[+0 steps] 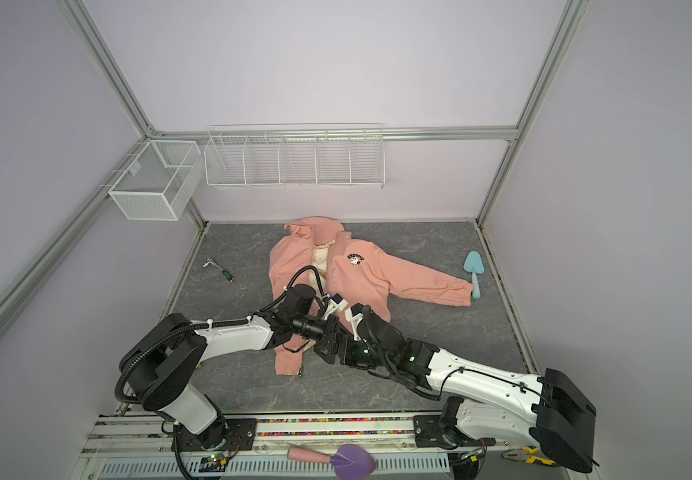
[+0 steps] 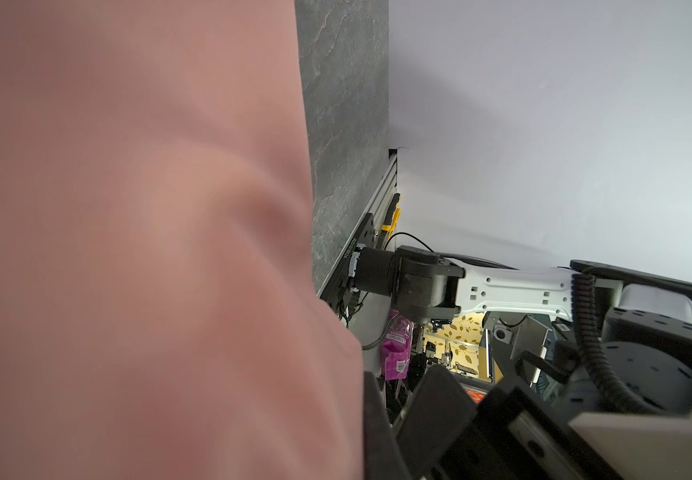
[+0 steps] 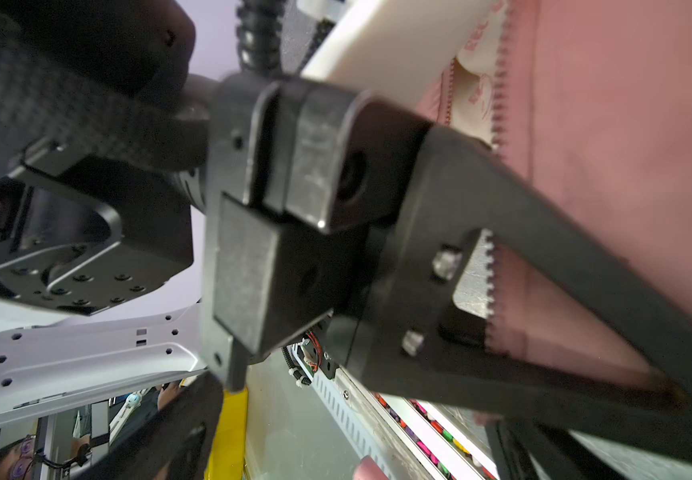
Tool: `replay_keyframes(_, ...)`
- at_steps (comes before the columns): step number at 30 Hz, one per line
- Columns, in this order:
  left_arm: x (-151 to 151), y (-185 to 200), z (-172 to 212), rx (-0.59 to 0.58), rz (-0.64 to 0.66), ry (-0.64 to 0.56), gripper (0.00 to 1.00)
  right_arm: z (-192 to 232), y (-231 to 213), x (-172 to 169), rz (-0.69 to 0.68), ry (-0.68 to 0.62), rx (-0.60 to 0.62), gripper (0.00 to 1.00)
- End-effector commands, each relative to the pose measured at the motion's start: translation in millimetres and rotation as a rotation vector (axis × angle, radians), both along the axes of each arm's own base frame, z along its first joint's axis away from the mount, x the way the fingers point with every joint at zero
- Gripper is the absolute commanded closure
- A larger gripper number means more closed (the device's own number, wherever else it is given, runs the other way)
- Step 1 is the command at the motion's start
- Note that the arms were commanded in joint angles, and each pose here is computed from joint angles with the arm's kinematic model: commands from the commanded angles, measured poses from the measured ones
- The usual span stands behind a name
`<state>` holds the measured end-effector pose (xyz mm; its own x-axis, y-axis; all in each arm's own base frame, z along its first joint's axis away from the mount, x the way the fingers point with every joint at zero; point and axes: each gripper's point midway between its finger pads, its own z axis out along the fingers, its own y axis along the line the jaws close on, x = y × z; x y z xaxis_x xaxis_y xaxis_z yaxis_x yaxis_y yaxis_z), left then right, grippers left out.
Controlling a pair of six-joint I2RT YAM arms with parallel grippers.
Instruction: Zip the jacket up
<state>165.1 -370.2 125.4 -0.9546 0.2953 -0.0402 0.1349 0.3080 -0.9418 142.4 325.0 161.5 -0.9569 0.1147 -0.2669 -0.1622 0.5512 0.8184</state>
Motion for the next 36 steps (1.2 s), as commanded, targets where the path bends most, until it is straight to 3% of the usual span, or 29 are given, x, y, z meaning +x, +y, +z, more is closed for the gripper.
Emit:
replay_keyframes(1,0,-6,24,-0.052,-0.032,-0.044,1.00,17,8,7,-0.066,-0.038,0.097,0.03)
replay_keyframes(12,8,-16,56,-0.176,-0.010,-0.009,1.00,-6,-15,16,-0.190,-0.088,0.101,0.09)
replay_keyframes(22,6,-15,57,-0.194,-0.011,0.011,1.00,-17,-52,45,-0.340,-0.161,0.145,0.11)
replay_keyframes(30,4,-13,51,-0.206,-0.005,0.033,1.00,19,-69,62,-0.376,-0.282,0.201,0.08)
replay_keyframes(34,3,-13,49,-0.218,-0.003,0.043,1.00,32,-77,62,-0.383,-0.318,0.219,0.01)
replay_keyframes(36,3,-14,51,-0.232,-0.005,0.045,1.00,35,-80,61,-0.383,-0.325,0.221,0.03)
